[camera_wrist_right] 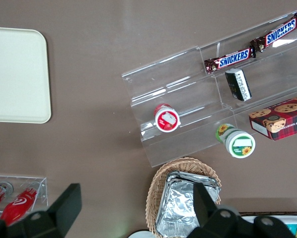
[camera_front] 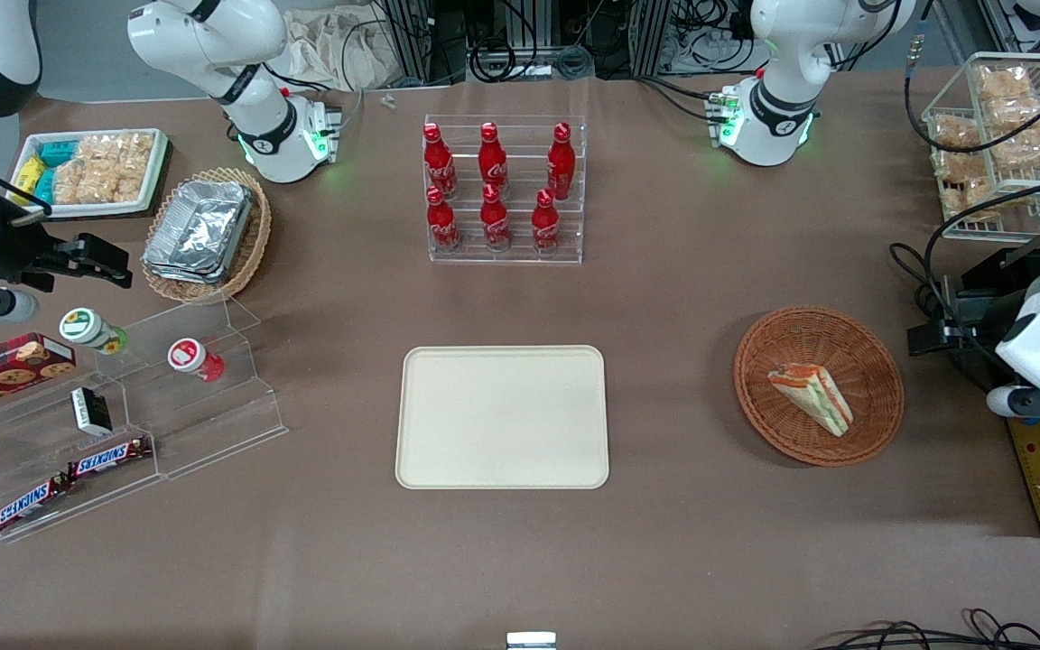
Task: Place sandwich from basket to tray
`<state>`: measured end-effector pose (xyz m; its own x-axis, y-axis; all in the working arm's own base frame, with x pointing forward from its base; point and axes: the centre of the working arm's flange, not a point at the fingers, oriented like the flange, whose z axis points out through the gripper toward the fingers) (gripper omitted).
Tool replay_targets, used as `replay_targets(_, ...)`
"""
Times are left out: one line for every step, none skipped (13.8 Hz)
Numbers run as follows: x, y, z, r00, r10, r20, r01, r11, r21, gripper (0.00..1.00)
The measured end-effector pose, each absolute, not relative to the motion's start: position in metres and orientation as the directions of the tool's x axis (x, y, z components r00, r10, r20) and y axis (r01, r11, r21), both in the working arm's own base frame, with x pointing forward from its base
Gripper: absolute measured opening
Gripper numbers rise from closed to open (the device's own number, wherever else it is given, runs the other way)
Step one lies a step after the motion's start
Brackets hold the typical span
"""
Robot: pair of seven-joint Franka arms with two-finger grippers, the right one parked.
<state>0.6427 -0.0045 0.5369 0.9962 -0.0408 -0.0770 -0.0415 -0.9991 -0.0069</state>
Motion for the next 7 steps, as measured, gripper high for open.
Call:
replay_targets(0.6427,-0.0044,0.5369,0.996,-0.041,-0.077,-0.042,-0.999,-0.007,1.0)
replay_targets(0.6427,-0.0044,0.5369,0.996,-0.041,-0.077,-0.042,-0.999,-0.007,1.0)
replay_targets(0.6427,-0.0044,0.5369,0.996,-0.041,-0.077,-0.042,-0.999,-0.008,1.0)
replay_targets(0.6428,-0.0044,0.5369,0.996,-0.041,-0.076,-0.041,-0.999,-0.008,1.0)
replay_targets(0.643,-0.0044,0.5367,0.996,-0.04,-0.075,-0.041,-0.999,-0.008,1.0)
replay_targets(0.6429,-0.0045,0.5351,0.996,-0.04,-0.078,-0.041,-0.999,-0.008,1.0)
replay_targets(0.6422,-0.0045,0.53,0.995,-0.041,-0.088,-0.041,-0.999,-0.007,1.0)
